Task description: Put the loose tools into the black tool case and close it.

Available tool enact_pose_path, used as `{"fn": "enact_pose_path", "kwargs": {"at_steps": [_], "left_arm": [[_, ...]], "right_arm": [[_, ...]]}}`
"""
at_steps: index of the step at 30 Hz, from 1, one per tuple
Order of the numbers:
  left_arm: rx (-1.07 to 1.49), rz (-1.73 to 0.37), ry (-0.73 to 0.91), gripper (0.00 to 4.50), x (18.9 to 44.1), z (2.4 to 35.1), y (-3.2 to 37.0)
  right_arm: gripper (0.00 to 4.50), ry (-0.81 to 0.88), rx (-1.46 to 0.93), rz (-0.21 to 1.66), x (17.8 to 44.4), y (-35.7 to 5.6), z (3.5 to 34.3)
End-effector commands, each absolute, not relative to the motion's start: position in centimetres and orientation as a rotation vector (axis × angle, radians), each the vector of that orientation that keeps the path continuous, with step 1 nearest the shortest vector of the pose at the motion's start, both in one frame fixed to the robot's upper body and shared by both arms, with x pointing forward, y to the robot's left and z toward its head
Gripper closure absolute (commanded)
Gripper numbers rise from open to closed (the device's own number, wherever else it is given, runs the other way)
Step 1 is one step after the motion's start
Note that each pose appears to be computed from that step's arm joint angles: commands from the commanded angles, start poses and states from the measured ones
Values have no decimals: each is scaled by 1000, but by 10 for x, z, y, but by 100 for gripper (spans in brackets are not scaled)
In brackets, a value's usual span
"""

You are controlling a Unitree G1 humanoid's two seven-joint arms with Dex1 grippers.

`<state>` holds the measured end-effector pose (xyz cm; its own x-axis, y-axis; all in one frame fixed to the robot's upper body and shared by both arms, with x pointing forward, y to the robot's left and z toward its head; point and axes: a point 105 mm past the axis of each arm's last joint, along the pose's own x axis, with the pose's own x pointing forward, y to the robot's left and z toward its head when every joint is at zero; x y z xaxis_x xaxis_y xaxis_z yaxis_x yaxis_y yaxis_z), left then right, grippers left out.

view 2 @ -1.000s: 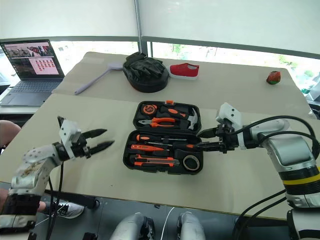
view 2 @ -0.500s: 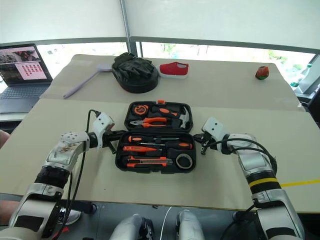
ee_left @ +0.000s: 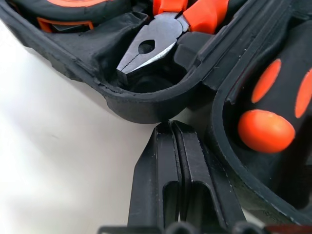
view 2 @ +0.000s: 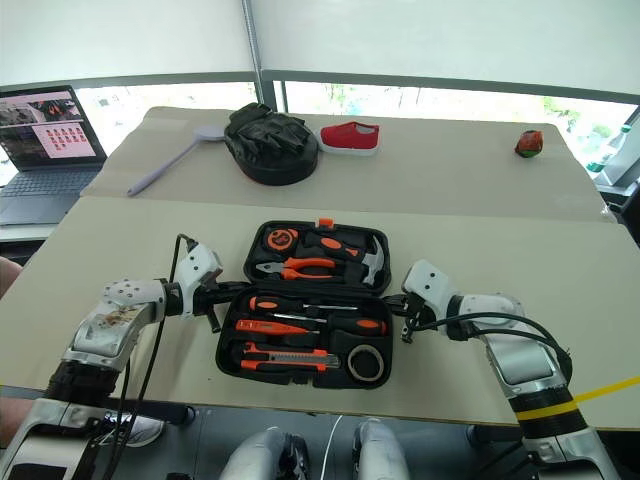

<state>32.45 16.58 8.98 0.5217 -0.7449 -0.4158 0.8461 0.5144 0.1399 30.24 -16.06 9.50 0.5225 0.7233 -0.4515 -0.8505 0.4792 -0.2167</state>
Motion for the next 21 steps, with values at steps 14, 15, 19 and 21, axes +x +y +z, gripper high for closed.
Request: {"fn": "enact_pose_path", "kwargs": {"at_steps": [14, 15, 19, 21], "left_arm": [[109, -740, 678, 106, 339, 139, 208], [90, -736, 690, 71, 341, 141, 205], [56, -685, 679, 0, 355, 143, 193], [55, -661, 669, 0, 362, 143, 189]], "right_arm": [[126, 365, -172, 746, 323, -193, 173], [96, 397, -150, 730, 327, -190, 176], [3, 566, -111, 713, 331, -182, 165], [3, 620, -130, 659, 339, -182, 158]]}}
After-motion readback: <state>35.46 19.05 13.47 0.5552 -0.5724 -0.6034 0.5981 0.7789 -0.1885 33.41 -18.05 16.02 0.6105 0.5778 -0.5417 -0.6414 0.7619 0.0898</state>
